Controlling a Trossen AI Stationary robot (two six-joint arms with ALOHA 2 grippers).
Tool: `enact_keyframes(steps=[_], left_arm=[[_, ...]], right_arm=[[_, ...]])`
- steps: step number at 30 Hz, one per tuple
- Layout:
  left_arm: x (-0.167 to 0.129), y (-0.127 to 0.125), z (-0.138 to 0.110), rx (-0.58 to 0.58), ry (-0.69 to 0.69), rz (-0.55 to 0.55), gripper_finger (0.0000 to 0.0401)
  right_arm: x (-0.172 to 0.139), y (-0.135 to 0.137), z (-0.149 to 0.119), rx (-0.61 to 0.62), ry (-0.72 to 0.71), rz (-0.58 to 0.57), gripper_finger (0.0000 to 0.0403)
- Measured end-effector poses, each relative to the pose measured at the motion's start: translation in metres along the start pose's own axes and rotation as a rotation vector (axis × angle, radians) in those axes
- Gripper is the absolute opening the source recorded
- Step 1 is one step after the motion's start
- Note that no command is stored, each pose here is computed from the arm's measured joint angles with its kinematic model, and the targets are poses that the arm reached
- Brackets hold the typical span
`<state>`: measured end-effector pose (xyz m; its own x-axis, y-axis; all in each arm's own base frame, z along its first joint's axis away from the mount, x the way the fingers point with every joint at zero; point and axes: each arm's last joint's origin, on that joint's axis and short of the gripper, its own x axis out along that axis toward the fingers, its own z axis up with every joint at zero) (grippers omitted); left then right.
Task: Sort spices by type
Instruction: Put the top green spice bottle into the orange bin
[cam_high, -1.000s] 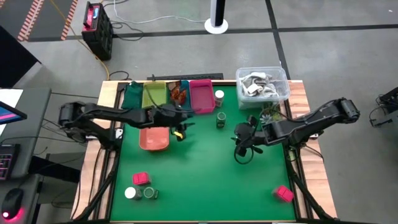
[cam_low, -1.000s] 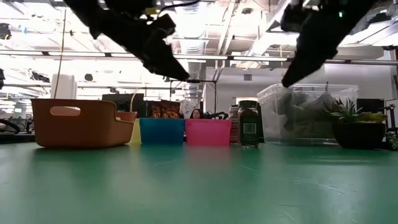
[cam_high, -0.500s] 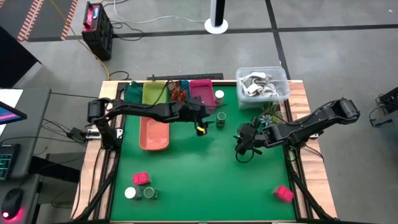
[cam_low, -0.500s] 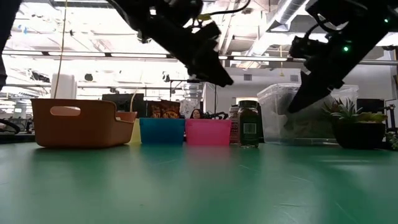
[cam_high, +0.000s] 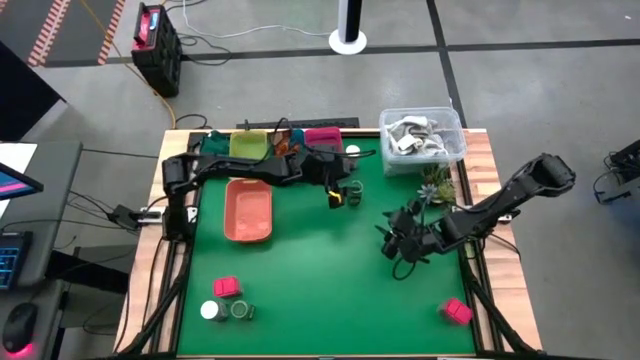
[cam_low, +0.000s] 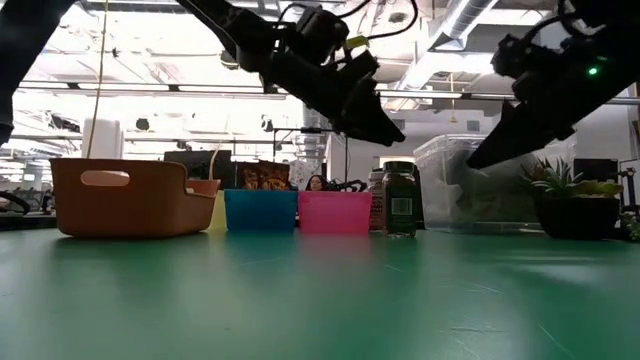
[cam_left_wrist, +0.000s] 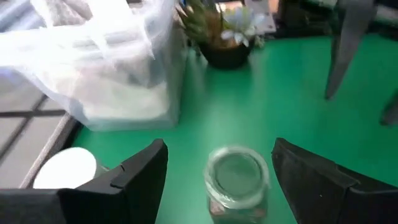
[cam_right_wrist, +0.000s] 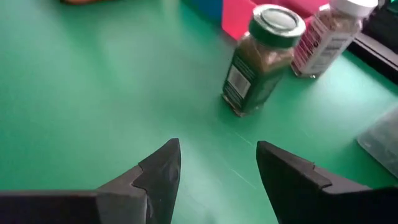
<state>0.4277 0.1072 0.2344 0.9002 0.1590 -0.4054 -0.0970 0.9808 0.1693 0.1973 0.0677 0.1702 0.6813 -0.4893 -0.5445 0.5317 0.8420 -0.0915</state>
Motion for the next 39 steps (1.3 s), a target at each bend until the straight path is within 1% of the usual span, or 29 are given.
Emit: enact_keyframes(steps=[2, 7, 12, 14, 16, 19, 24, 31, 36, 39], left_arm=[[0.005, 0.002, 0.000, -0.003, -0.042, 0.008, 0.0277], [0.011, 0.006, -0.006, -0.030, -0.044, 0.018, 0.0277], [0.021, 0.002, -0.020, -0.022, -0.007, -0.012, 0.0277], [0.027, 0.002, -0.023, -0.023, -0.030, -0.018, 0.0277], [0.028, 0.001, -0.025, -0.052, -0.025, -0.035, 0.0277], [0.032, 0.001, -0.028, -0.060, -0.032, -0.047, 0.0277], [0.032, 0.000, -0.027, -0.048, -0.041, -0.046, 0.0277], [0.020, 0.003, -0.011, -0.031, -0.096, -0.033, 0.0277], [0.021, -0.003, -0.013, -0.030, -0.074, -0.091, 0.0277], [0.023, -0.006, -0.016, -0.031, -0.066, -0.101, 0.0277]], right_arm=[[-0.002, 0.002, 0.000, 0.008, -0.015, 0.005, 0.0240], [-0.004, 0.004, 0.000, 0.014, -0.029, 0.016, 0.0240], [-0.005, 0.006, 0.000, 0.024, -0.034, 0.025, 0.0240], [-0.006, 0.007, 0.000, 0.026, -0.035, 0.031, 0.0240], [-0.007, 0.008, -0.001, 0.026, -0.036, 0.038, 0.0240], [-0.008, 0.008, -0.001, 0.024, -0.037, 0.043, 0.0240], [-0.008, 0.008, -0.001, 0.024, -0.037, 0.042, 0.0240], [-0.008, 0.008, -0.001, 0.026, -0.037, 0.043, 0.0240], [-0.008, 0.008, -0.001, 0.028, -0.037, 0.043, 0.0240], [-0.008, 0.008, -0.001, 0.031, -0.037, 0.043, 0.0240]])
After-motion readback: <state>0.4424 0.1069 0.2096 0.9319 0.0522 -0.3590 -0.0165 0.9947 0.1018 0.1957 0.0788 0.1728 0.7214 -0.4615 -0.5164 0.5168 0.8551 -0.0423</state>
